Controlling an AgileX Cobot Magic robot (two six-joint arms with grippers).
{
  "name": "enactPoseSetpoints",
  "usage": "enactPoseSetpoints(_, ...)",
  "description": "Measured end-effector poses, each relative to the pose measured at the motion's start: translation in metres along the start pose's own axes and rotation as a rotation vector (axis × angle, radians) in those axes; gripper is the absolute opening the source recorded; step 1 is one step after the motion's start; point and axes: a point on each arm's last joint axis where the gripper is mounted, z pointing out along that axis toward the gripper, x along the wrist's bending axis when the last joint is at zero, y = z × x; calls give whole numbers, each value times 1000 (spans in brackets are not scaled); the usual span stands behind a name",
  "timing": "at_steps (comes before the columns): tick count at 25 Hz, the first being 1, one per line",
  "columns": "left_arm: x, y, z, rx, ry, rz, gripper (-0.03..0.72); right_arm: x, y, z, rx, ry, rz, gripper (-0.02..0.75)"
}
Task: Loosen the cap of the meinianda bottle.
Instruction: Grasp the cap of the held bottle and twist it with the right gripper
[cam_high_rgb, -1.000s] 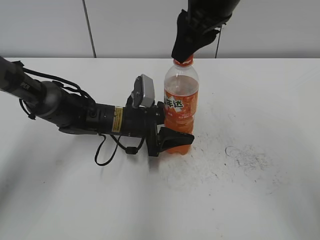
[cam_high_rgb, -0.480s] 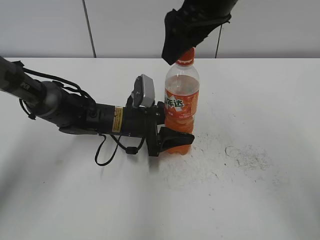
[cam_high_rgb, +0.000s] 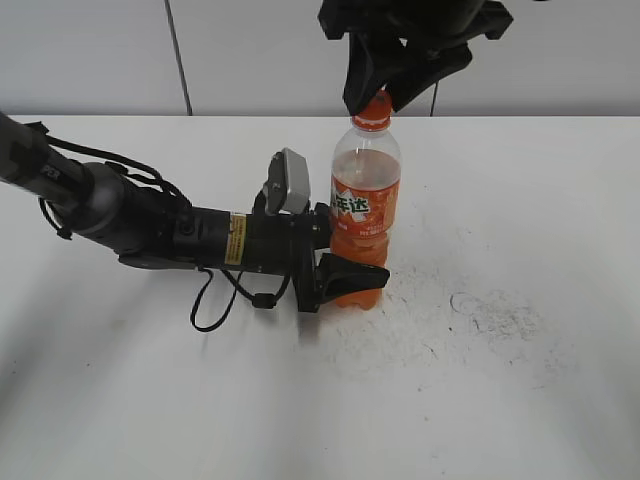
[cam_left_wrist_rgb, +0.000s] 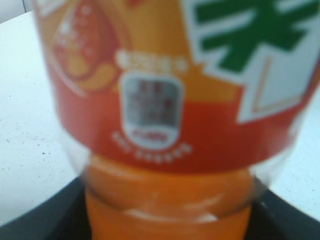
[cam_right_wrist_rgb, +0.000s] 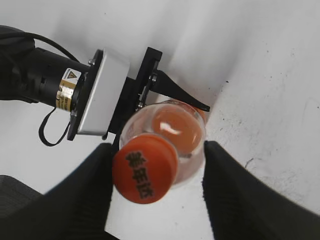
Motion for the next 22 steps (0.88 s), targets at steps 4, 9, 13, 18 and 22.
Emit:
enactPoseSetpoints(4, 0, 0, 0, -1, 1, -3, 515, 1, 0, 0, 2, 7, -27, 265)
enactPoseSetpoints(9, 0, 0, 0, -1, 1, -3, 515, 2, 0, 0, 2, 9, -187, 265)
enactPoseSetpoints(13, 0, 0, 0, -1, 1, -3, 515, 2, 0, 0, -1, 17, -401, 265)
enactPoseSetpoints(18, 0, 0, 0, 1, 1, -3, 515, 1, 0, -1, -10, 25, -783, 262)
enactPoseSetpoints(22, 0, 0, 0, 1, 1, -3, 515, 2, 0, -1, -13, 32, -793, 265)
